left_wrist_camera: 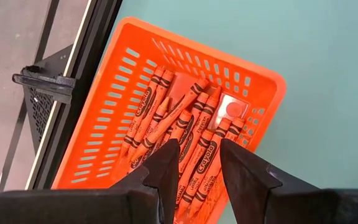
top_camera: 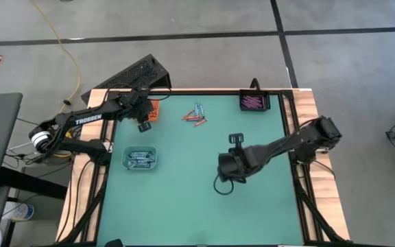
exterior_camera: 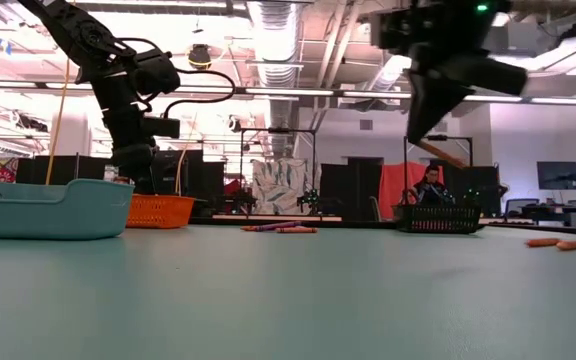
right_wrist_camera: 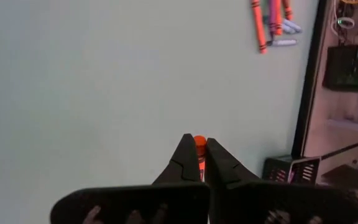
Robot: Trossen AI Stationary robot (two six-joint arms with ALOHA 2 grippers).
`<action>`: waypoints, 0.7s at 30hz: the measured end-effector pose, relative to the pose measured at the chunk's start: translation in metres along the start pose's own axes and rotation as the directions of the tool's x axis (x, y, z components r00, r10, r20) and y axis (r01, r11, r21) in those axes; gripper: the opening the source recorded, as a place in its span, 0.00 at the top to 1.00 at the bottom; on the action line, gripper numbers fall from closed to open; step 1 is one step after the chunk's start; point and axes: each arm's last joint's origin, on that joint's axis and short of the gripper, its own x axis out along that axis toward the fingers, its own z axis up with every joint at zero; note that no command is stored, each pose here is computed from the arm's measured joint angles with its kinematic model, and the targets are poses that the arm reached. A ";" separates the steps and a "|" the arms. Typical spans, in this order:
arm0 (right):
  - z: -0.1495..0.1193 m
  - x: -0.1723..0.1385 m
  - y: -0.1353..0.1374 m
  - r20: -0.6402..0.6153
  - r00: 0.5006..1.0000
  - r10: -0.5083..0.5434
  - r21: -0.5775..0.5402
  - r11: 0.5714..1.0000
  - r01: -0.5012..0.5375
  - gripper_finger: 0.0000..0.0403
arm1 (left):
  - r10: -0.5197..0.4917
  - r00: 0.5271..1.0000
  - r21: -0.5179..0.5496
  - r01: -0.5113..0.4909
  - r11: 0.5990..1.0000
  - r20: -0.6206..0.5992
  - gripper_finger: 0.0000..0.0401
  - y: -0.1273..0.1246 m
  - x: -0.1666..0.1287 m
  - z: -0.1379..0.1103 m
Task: Sort crayons
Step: Put the right orange crayon into the top left orange bin
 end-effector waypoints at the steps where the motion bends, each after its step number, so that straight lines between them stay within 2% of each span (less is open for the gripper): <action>1: 0.002 0.001 -0.005 -0.001 1.000 -0.002 0.017 1.000 0.002 1.00 | 0.000 1.000 0.000 0.000 1.000 0.000 0.73 0.000 0.000 0.000; 6: 0.007 0.010 -0.032 -0.029 0.999 -0.024 0.102 0.994 0.027 1.00 | -0.002 1.000 -0.014 0.002 1.000 0.001 0.73 0.000 0.000 0.000; 9: 0.006 0.018 -0.049 -0.068 0.997 -0.041 0.137 0.989 0.050 1.00 | -0.027 1.000 -0.082 0.028 0.996 0.014 0.73 -0.001 0.000 0.000; 12: 0.007 0.029 -0.064 -0.075 0.997 0.004 0.162 0.987 0.008 1.00 | -0.074 0.997 -0.156 0.079 0.985 0.037 0.73 -0.002 0.000 0.001; 17: 0.017 0.046 -0.086 0.048 0.986 0.160 0.217 0.962 -0.167 1.00 | -0.178 0.980 -0.285 0.196 0.938 0.087 0.73 -0.005 -0.001 0.003; 21: 0.030 0.055 -0.105 0.228 0.951 0.209 0.210 0.943 -0.258 1.00 | -0.232 0.965 -0.312 0.259 0.914 0.123 0.73 -0.006 -0.001 0.004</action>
